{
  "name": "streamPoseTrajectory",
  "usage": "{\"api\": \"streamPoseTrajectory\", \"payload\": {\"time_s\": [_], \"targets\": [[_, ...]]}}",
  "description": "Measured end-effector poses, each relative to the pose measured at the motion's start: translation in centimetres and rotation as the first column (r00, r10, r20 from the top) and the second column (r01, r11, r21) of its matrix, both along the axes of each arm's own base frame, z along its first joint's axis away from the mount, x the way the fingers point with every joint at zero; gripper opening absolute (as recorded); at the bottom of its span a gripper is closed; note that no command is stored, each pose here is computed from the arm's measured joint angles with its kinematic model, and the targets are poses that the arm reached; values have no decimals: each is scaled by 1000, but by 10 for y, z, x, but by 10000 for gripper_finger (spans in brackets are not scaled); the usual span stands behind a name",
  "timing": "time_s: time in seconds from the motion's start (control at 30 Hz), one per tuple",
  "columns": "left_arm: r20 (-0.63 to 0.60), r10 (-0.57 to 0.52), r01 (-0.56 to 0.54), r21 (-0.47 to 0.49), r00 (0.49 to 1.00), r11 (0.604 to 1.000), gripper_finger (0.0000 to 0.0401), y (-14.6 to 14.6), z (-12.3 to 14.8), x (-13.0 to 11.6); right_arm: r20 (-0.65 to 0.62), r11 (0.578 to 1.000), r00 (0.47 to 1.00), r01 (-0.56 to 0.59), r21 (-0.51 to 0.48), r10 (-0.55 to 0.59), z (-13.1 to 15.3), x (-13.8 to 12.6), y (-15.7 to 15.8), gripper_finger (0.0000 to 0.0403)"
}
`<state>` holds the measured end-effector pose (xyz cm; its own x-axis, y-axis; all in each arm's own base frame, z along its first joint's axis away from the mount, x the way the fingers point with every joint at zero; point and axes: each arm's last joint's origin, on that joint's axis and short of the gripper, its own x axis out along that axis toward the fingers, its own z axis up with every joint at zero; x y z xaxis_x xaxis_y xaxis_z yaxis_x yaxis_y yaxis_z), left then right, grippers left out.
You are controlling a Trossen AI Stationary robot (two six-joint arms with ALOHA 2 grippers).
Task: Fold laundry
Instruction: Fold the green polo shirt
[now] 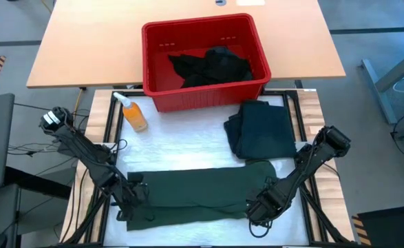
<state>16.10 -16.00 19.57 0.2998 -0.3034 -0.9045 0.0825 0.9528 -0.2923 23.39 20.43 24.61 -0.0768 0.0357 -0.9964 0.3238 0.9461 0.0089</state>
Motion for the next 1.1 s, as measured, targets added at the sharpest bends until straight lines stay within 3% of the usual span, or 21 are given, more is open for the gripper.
{"api": "streamPoseTrajectory", "payload": {"time_s": [0.43, 0.63, 0.83, 0.9, 1.0, 1.1], "targets": [[15, -9, 10, -67, 1000, 998, 7, -6, 2, 1, -21, 1000, 1000, 0, 4, 0, 0, -1, 0, 240], [-119, -101, 79, -176, 988, 981, 50, -9, 2, -4, -55, 1000, 998, 8, 21, -7, 1, -3, -1, 240], [-216, -97, 78, -97, 972, 992, 98, 1, -3, -11, -24, 994, 995, 102, 45, -101, 12, 3, 1, 240], [-212, -116, 103, -70, 970, 992, 108, 5, -4, -11, 25, 985, 986, 163, 59, -164, 17, 7, 4, 240], [-112, -140, 140, -14, 984, 990, 115, 10, 1, -7, 156, 964, 954, 239, 112, -255, 19, 17, 12, 240], [-26, -152, 153, 42, 988, 987, 116, 18, 5, -4, 322, 934, 880, 302, 193, -350, 21, 31, 21, 240]]}}
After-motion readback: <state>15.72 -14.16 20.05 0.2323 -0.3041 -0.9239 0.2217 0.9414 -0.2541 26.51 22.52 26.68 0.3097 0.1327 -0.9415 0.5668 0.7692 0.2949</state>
